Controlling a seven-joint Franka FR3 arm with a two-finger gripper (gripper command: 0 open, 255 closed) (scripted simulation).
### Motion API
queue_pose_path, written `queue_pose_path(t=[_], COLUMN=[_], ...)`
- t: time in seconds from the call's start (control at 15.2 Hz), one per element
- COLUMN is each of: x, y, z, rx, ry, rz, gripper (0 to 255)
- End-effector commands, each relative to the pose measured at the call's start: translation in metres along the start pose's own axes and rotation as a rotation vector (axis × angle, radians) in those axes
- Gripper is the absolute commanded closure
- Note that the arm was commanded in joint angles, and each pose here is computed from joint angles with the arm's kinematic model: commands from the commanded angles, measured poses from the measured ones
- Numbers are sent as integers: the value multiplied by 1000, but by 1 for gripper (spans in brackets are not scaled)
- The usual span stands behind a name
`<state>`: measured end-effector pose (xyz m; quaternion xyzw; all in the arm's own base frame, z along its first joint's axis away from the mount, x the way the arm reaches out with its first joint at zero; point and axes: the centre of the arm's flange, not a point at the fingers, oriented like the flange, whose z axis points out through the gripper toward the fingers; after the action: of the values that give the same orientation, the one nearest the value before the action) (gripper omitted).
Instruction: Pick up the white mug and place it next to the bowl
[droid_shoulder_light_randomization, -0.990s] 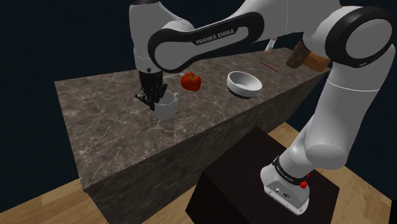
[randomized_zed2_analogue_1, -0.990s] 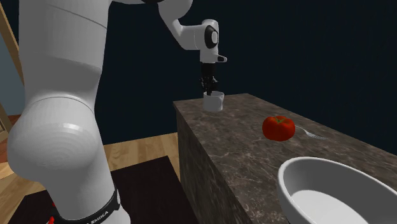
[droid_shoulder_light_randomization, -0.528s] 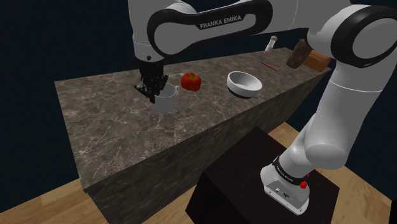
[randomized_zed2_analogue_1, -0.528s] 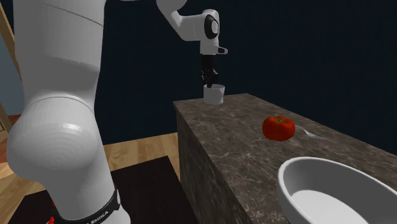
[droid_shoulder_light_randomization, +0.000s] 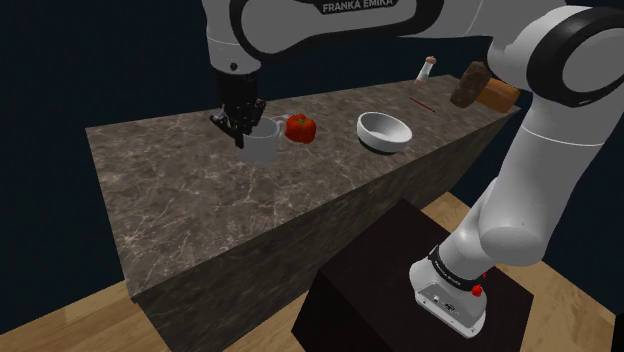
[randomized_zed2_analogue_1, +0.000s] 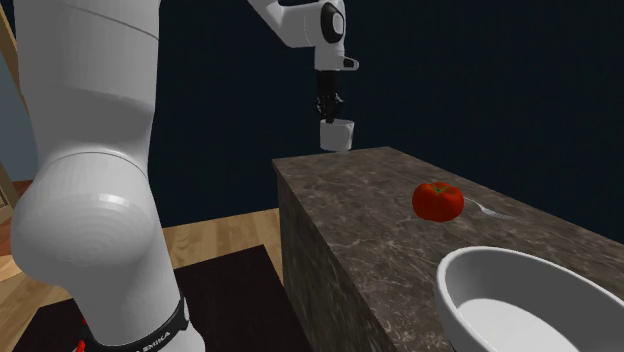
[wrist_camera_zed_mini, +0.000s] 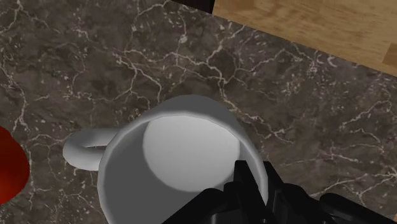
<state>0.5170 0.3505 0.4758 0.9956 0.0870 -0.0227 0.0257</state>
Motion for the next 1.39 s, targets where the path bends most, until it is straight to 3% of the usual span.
queue_pose_path(t=[0.0,0.26,1.32], x=[0,-1,-42], y=[0,1,208], z=[-10,-27,-15], rx=[0,0,0], ry=[0,0,0], rz=[0,0,0], gripper=[255,255,255])
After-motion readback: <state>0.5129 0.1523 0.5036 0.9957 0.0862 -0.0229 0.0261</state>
